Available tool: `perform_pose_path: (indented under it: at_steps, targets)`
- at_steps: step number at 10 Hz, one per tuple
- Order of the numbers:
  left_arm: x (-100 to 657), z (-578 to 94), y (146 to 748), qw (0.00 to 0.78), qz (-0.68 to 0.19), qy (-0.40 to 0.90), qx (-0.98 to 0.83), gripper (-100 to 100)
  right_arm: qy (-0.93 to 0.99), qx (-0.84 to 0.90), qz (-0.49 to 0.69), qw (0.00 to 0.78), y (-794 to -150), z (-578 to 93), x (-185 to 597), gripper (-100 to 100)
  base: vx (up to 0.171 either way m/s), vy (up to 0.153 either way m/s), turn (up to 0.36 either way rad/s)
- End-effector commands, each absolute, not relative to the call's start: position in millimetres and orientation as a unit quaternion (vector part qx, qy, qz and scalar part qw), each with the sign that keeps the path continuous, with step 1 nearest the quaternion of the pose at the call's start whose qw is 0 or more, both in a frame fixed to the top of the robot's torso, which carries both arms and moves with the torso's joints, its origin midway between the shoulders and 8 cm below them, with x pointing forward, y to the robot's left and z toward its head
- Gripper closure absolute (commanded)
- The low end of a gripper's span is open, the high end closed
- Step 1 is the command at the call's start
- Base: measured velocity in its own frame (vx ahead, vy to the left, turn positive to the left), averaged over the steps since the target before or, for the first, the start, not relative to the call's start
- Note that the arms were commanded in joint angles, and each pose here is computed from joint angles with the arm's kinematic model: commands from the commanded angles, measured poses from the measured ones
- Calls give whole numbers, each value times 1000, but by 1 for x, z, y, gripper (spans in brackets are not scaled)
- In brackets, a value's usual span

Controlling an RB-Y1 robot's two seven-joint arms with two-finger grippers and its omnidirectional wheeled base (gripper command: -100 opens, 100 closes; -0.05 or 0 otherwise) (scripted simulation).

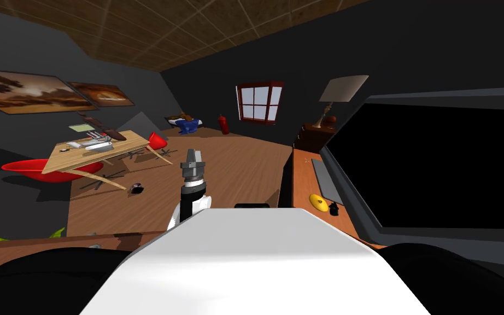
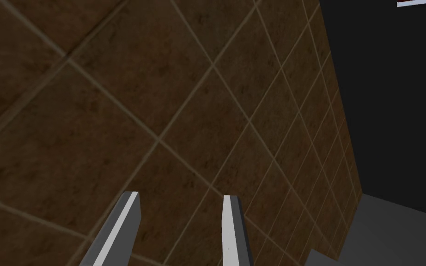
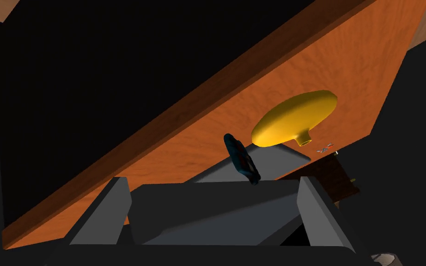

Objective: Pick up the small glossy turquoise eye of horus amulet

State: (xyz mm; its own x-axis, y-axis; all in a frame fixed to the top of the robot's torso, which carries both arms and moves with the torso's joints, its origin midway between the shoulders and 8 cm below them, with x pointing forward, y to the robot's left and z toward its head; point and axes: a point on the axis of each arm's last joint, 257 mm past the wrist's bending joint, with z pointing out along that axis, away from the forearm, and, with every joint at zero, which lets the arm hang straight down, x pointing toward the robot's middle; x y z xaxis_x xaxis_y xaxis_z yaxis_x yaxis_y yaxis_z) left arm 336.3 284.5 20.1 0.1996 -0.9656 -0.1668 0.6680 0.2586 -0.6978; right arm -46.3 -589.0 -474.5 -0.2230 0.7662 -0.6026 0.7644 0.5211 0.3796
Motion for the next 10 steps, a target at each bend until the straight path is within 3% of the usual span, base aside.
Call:
perform_pose_path:
  at_steps: [1,7,10]
  targets:
    - [336,20,285,734,-556,301,-247,0,784,493,-7,377,-594,-476,-58,-100,23,-19,-55]
    - [336,20,284,734,-556,301,-247,0,816,489,-68,299,-620,-482,-138,-100,49,-42,264]
    - [336,20,285,734,-556,301,-247,0,823,488,-82,280,-626,-481,-156,-100,31,-50,112]
